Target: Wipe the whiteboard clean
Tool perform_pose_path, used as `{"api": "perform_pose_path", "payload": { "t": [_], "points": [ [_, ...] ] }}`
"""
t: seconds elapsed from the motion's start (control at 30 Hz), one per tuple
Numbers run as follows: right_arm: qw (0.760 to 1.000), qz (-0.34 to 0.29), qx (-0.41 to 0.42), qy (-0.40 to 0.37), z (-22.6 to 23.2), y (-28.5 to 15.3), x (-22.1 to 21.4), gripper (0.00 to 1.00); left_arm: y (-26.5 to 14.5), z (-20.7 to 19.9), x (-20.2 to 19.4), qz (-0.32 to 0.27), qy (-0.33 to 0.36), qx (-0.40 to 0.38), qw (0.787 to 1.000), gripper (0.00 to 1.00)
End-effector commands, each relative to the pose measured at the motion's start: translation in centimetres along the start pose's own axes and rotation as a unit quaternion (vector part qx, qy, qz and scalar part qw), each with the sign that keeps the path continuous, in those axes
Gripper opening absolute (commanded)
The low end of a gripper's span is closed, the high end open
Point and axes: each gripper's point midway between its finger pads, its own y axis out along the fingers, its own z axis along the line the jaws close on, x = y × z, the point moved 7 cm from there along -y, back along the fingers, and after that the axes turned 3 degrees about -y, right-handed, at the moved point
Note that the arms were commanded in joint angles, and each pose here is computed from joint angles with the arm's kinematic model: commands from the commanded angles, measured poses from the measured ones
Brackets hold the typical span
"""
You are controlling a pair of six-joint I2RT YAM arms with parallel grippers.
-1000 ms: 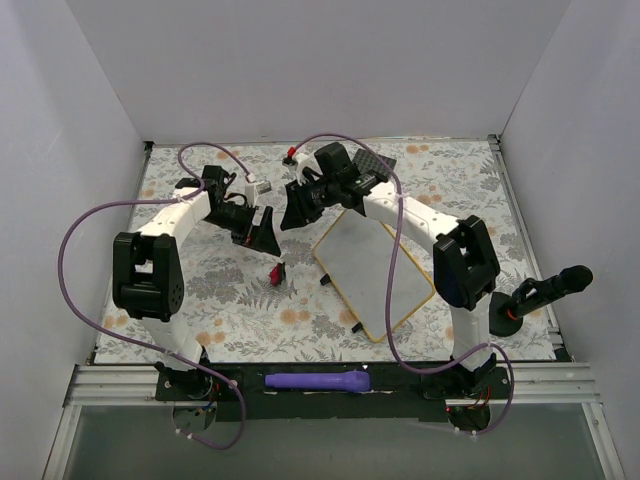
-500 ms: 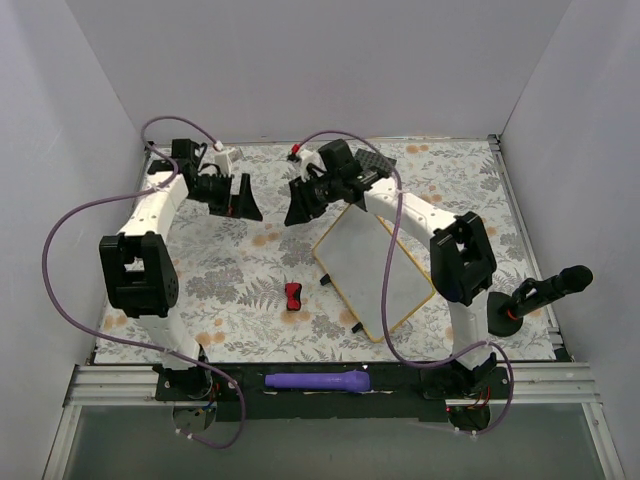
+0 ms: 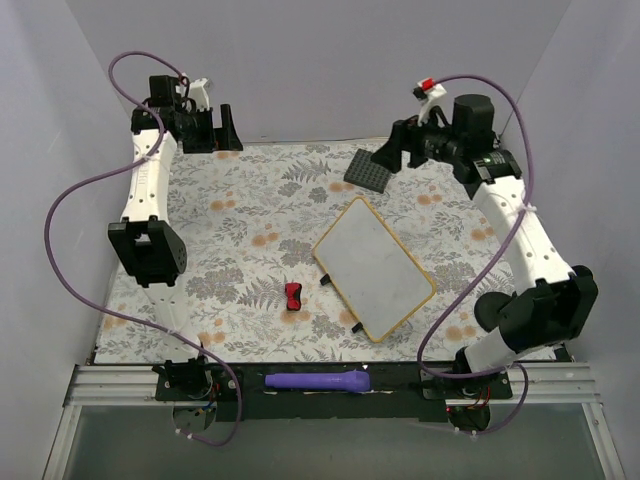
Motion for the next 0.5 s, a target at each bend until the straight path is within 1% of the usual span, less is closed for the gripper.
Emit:
{"api": "perform_pose_path", "payload": {
  "t": [0.0,0.07,0.1,0.13,0.17,0.23,0.33,0.47],
  "points": [
    [0.997,0.029,-0.066,0.026,-3.3,-3.8,-3.4,0.86,-1.6,-0.1,-1.2,0.001,-0.020,0.044,0.999,0.98],
    [0.994,0.039,-0.093,0.049,-4.2,-5.8,-5.6,0.87,-1.4,0.3,-2.9,0.016,-0.023,0.051,0.998,0.98],
    [0.993,0.044,-0.105,0.038,-4.9,-6.6,-6.4,0.87,-1.4,0.4,-3.4,0.019,-0.023,0.052,0.998,0.98],
    [0.991,0.051,-0.111,0.046,-4.7,-7.2,-7.6,0.87,-1.4,0.5,-3.9,0.022,-0.020,0.055,0.998,0.98],
    [0.991,0.053,-0.115,0.048,-4.8,-7.6,-8.0,0.87,-1.8,0.4,-4.1,0.016,-0.017,0.059,0.998,0.98],
    [0.989,0.057,-0.126,0.057,-4.9,-8.4,-9.2,0.87,-1.4,0.8,-5.6,0.030,-0.022,0.066,0.997,0.98],
    [0.987,0.056,-0.134,0.064,-5.0,-9.2,-9.7,0.87,-1.4,1.0,-5.8,0.022,-0.020,0.073,0.997,0.98],
    [0.987,0.053,-0.139,0.058,-4.9,-9.5,-9.3,0.87,-1.6,0.7,-4.4,0.003,-0.016,0.068,0.998,0.98]
  ]
}}
